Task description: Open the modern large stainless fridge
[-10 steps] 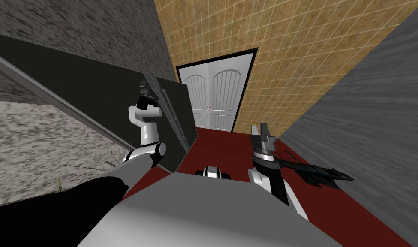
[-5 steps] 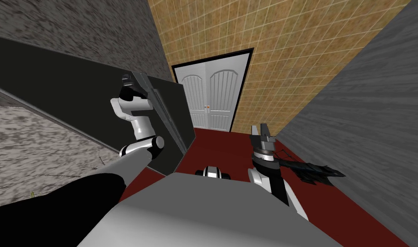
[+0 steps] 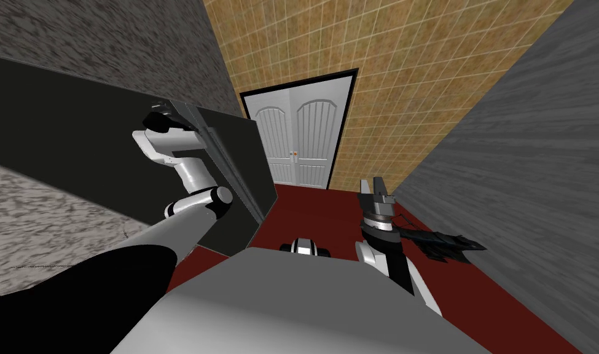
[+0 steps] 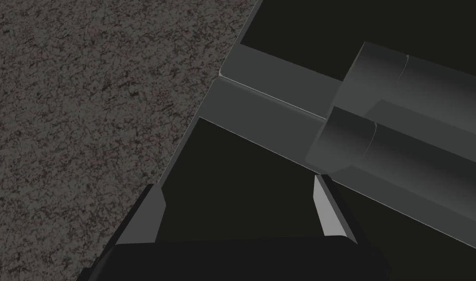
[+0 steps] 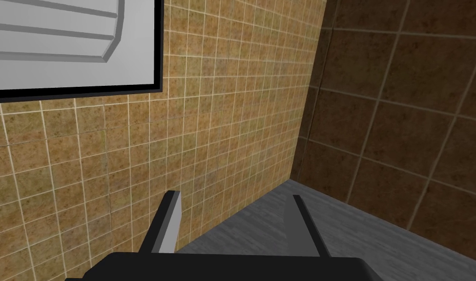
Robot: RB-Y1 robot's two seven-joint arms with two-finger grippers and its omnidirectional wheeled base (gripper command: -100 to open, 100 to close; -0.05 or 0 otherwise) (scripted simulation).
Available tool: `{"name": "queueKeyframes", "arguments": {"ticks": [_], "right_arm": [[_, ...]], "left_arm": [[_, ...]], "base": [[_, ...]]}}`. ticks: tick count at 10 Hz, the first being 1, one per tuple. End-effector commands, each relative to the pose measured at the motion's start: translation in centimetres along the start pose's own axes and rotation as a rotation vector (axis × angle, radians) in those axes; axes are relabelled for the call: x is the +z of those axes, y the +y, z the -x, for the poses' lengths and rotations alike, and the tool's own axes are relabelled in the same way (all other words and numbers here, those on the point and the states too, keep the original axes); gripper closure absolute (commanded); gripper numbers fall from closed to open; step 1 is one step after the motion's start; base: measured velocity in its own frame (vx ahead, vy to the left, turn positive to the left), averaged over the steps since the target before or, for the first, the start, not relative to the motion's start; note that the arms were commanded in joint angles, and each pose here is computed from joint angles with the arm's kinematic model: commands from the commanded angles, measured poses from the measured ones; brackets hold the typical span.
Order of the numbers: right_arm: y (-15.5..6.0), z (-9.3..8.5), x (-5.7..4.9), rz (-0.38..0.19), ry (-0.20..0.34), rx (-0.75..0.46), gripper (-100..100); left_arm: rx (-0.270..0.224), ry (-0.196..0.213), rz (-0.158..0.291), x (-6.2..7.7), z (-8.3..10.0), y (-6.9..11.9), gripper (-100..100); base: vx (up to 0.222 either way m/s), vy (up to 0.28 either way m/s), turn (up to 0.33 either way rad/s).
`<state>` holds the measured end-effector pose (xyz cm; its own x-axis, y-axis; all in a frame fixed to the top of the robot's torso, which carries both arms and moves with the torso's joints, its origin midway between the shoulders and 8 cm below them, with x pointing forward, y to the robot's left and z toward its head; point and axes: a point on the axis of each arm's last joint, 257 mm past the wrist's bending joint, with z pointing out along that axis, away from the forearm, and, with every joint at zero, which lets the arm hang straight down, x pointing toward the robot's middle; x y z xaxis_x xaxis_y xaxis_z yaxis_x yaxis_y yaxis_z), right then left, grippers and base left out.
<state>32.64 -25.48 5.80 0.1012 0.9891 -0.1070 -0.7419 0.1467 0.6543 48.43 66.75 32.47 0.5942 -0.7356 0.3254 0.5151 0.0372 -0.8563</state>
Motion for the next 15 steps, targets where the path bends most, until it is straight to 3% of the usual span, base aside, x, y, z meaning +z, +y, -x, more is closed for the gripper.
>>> {"name": "queueKeyframes", "arguments": {"ticks": [1,3,4,7,8,10,13,15], "right_arm": [[0.0,0.0,0.0,0.000,0.000,0.000,0],[0.0,0.0,0.0,0.000,0.000,0.000,0],[0.0,0.0,0.0,0.000,0.000,0.000,0],[0.0,0.0,0.0,0.000,0.000,0.000,0],[0.0,0.0,0.0,0.000,0.000,0.000,0],[0.0,0.0,0.0,0.000,0.000,0.000,0],[0.0,0.0,0.0,0.000,0.000,0.000,0],[0.0,0.0,0.0,0.000,0.000,0.000,0]], "left_arm": [[-0.046,-0.056,0.034,0.6,2.1,-0.6,-100],[-0.117,-0.138,0.088,1.5,5.6,-0.8,-100],[-0.123,-0.140,0.095,1.5,5.6,-0.7,-100],[-0.234,-0.235,0.182,2.1,9.7,-0.3,-100],[-0.235,-0.237,0.188,2.0,9.7,-0.2,-100],[-0.303,-0.283,0.243,2.0,11.6,0.3,-100],[-0.335,-0.302,0.269,2.0,12.5,0.6,-100],[-0.391,-0.331,0.309,1.8,13.8,0.8,-100]], "base": [[0.051,-0.028,-0.033],[0.061,-0.068,-0.086],[0.052,-0.068,-0.002],[0.076,-0.063,-0.065],[0.071,-0.036,0.006],[0.052,-0.049,-0.054],[0.043,-0.041,-0.020],[0.043,-0.040,-0.046]]}}
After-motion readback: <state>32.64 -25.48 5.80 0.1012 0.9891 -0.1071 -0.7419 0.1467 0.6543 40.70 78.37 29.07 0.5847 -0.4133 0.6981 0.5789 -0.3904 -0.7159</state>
